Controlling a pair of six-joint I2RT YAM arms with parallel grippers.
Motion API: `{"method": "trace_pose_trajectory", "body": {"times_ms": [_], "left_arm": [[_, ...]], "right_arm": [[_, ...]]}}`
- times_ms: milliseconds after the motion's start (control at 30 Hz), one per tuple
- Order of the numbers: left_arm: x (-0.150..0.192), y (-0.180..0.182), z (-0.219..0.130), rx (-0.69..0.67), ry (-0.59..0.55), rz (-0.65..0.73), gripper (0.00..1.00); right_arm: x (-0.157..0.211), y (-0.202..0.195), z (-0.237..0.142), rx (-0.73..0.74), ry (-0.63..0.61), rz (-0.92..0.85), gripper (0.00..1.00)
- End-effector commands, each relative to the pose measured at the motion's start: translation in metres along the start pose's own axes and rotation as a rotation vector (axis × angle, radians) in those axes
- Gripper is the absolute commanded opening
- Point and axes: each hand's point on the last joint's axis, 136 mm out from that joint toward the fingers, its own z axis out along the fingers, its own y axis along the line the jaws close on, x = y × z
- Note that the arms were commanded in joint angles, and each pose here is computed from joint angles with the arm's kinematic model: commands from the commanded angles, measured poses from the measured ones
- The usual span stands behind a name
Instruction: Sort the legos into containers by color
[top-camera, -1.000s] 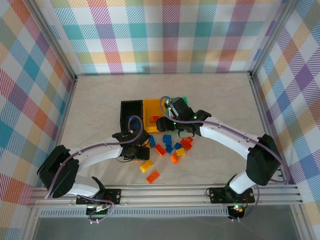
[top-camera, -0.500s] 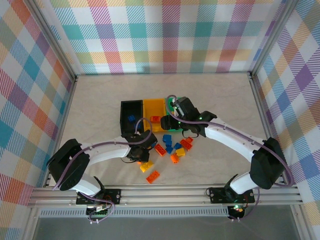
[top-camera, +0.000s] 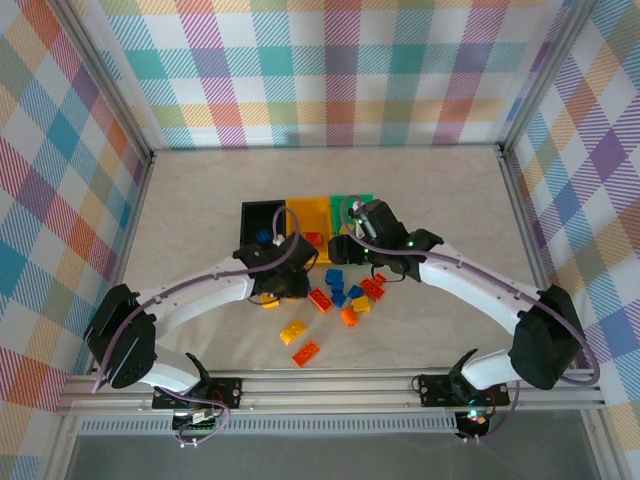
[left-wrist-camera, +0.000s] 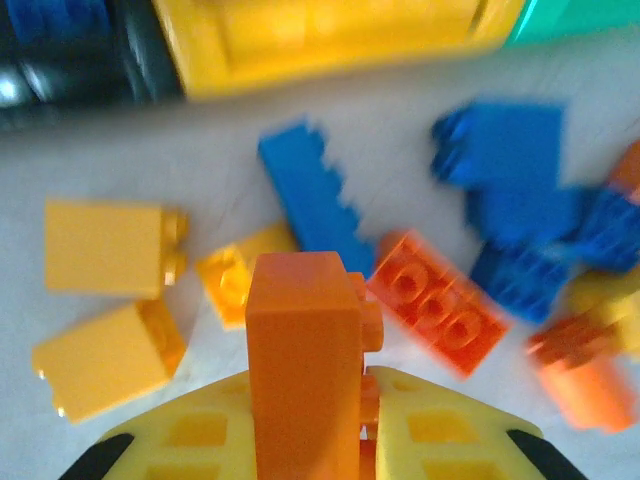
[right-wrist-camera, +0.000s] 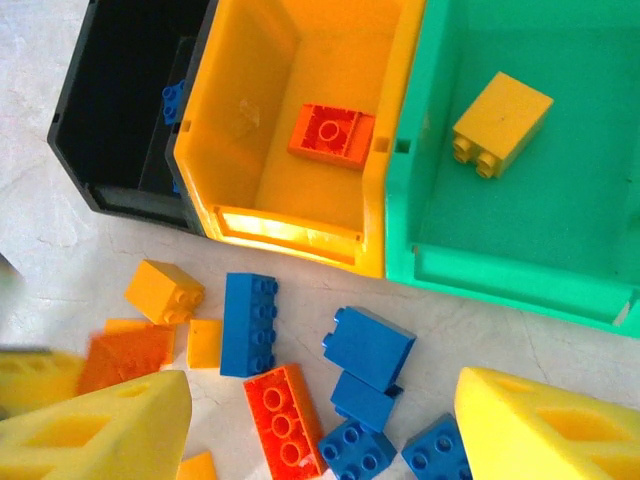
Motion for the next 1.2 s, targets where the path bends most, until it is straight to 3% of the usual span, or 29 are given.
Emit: {"method": "trace_pose_trajectory", "body": {"times_ms": [0,233,567,867,1000,1133,1167], "left_arm": [[-0.045,0.006,-0.008,-0.022,-0.059,-0.029,0.16],[-0.113,0.002,0.02,-0.089,-0.076,-0.048,0.15],[-0.147,-0.002,0.066,-0.135,-0.03,-0.067,0.18],[-0.155,-0.013,0.058,-0.084,-0.047,-0.081,0.59],[-0.157,-0.026,0.033,-0.004,-0.081,-0.094,0.76],[-0.143,-0.041,0.005,0.082,-0.112,-0.08,0.91],[-0.138,-0.044,-0.001,0.097,-0.115,-0.076,0.98]], "right_arm": [[0.004,-0.008,-0.005,0.011,-0.012,0.026,0.7],[0.021,-0.019,-0.007,0.032,0.012,0.041,0.71],[0.042,-0.029,-0.013,0.042,0.044,0.054,0.73],[0.07,-0.04,-0.013,0.061,0.114,0.075,0.75],[0.09,-0.042,-0.009,0.042,0.176,0.083,0.68],[0.115,-0.046,-0.001,0.04,0.259,0.093,0.7],[0.12,-0.048,0.002,0.047,0.274,0.095,0.71]]}}
